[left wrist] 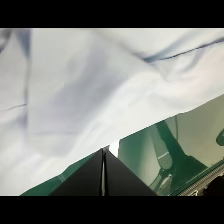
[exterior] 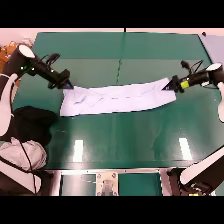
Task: Fold the shirts.
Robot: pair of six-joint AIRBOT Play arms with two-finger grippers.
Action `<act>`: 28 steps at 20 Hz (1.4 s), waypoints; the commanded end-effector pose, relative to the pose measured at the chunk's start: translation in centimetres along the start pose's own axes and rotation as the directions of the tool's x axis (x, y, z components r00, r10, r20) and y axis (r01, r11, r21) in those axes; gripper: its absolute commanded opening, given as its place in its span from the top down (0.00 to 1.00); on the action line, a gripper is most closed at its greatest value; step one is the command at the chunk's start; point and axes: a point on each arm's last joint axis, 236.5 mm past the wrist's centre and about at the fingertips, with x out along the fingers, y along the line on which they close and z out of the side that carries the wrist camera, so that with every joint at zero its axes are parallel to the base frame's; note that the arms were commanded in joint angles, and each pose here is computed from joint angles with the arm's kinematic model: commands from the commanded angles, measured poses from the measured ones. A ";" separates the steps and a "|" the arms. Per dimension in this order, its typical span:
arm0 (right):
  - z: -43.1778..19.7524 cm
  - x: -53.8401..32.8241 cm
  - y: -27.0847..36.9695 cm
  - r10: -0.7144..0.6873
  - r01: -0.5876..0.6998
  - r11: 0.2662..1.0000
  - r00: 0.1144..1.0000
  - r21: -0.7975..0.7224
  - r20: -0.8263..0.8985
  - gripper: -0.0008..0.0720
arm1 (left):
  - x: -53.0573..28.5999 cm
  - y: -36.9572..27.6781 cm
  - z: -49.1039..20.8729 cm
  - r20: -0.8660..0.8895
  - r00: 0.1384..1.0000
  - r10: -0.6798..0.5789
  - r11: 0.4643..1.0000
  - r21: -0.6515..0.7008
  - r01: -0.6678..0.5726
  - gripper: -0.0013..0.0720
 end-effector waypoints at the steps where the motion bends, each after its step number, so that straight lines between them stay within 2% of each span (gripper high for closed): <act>1: 1.0 -5.1 5.6 0.001 0.005 0.999 0.994 -0.050 0.108 0.96 | 1.7 -5.9 2.8 0.114 0.991 -0.077 0.986 0.157 0.058 0.95; 6: -1.7 -9.6 13.3 0.007 0.013 0.992 0.988 -0.123 0.156 0.96 | 16.3 -16.4 0.9 0.143 0.980 -0.142 0.938 0.337 0.087 0.95; 8: -3.4 -10.5 17.5 0.042 -0.013 0.985 0.986 -0.175 0.160 0.96 | 21.5 -21.5 -0.9 0.186 0.958 -0.218 0.921 0.363 0.139 0.95; 11: -5.5 -10.5 22.2 0.056 -0.022 0.979 0.986 -0.204 0.159 0.96 | 26.7 -25.4 -4.0 0.209 0.941 -0.267 0.908 0.380 0.174 0.95; 14: -7.2 -8.5 25.3 0.059 -0.034 0.972 0.993 -0.234 0.103 0.96 | 28.9 -25.9 -5.7 0.158 0.942 -0.295 0.919 0.319 0.234 0.95; 17: -7.6 -6.7 25.5 0.000 0.021 0.971 0.996 -0.238 0.086 0.96 | 28.1 -25.7 -6.6 0.079 0.952 -0.294 0.912 0.321 0.255 0.95; 21: -7.7 -4.6 26.1 -0.039 0.057 0.972 0.996 -0.227 0.084 0.96 | 21.7 -25.0 -7.3 -0.128 0.946 -0.297 0.847 0.421 0.323 0.95; 23: -7.6 -2.7 26.9 -0.024 0.042 0.975 0.996 -0.216 0.089 0.96 | 16.3 -22.0 -5.1 -0.132 0.967 -0.216 0.852 0.458 0.253 0.95; 25: -7.9 -0.1 27.9 -0.008 0.025 0.978 0.996 -0.208 0.084 0.96 | 9.5 -16.4 -1.6 -0.029 0.999 -0.031 0.879 0.475 0.042 0.95; 27: -8.3 2.9 29.2 0.012 0.005 0.978 0.996 -0.206 0.085 0.96 | 2.1 -10.0 0.6 0.068 0.983 0.173 0.877 0.444 -0.185 0.95; 28: -8.4 4.7 30.0 0.027 -0.006 0.977 0.995 -0.211 0.099 0.96 | -1.4 -7.6 1.3 0.113 0.967 0.230 0.877 0.406 -0.256 0.95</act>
